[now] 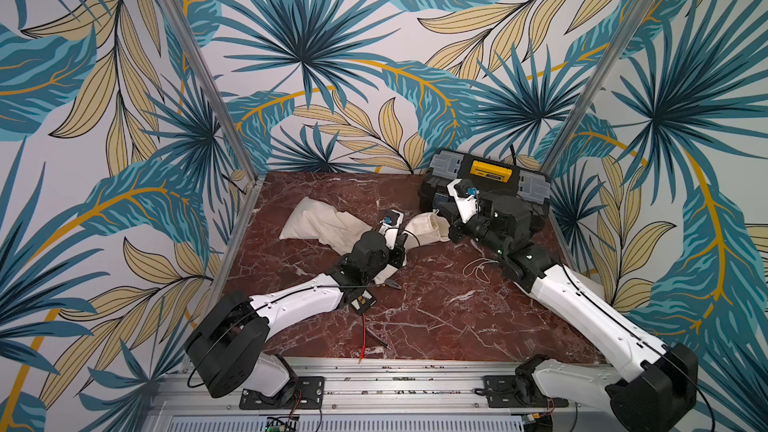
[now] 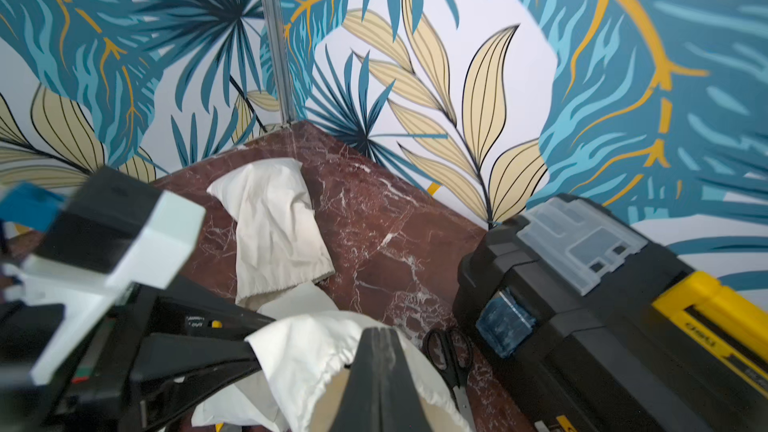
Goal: Close the soil bag
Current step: Adjust the soil bag at the center of the board.
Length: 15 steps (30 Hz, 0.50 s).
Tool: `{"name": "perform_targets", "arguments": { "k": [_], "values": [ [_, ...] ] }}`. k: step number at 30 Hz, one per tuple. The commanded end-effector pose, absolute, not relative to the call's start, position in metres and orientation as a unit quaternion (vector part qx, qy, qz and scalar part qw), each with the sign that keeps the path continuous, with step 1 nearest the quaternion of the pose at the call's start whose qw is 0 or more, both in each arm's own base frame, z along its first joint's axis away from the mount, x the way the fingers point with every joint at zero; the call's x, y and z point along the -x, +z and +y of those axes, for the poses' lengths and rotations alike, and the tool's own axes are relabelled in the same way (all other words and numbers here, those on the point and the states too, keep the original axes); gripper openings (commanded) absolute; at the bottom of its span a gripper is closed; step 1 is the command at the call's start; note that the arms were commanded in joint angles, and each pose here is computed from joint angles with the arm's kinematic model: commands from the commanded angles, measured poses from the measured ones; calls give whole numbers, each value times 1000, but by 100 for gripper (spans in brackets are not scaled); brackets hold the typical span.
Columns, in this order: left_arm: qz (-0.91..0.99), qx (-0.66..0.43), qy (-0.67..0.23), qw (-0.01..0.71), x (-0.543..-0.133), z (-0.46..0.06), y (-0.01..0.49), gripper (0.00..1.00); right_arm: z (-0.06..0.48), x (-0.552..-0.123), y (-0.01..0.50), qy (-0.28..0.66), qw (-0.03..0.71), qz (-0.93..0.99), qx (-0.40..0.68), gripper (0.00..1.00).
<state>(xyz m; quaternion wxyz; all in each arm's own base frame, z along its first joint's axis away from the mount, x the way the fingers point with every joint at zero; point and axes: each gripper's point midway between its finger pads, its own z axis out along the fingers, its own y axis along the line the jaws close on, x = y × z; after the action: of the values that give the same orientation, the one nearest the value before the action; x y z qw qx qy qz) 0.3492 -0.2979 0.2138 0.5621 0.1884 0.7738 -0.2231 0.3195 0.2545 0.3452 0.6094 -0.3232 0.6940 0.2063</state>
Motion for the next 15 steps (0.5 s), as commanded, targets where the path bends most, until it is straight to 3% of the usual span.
{"name": "perform_targets", "arguments": {
  "k": [1,3,10,15],
  "values": [
    [734,-206,-233,604,-350,-303,262,2,245,-313,376,195,632,680,316,0],
    [732,-218,-243,597,-348,-310,264,0,242,-316,367,191,622,695,306,1],
    [737,-221,-246,590,-351,-315,256,0,214,-320,297,126,598,742,276,48],
    [738,-225,-246,587,-351,-316,255,0,194,-328,272,69,578,761,286,49]
  ]
}}
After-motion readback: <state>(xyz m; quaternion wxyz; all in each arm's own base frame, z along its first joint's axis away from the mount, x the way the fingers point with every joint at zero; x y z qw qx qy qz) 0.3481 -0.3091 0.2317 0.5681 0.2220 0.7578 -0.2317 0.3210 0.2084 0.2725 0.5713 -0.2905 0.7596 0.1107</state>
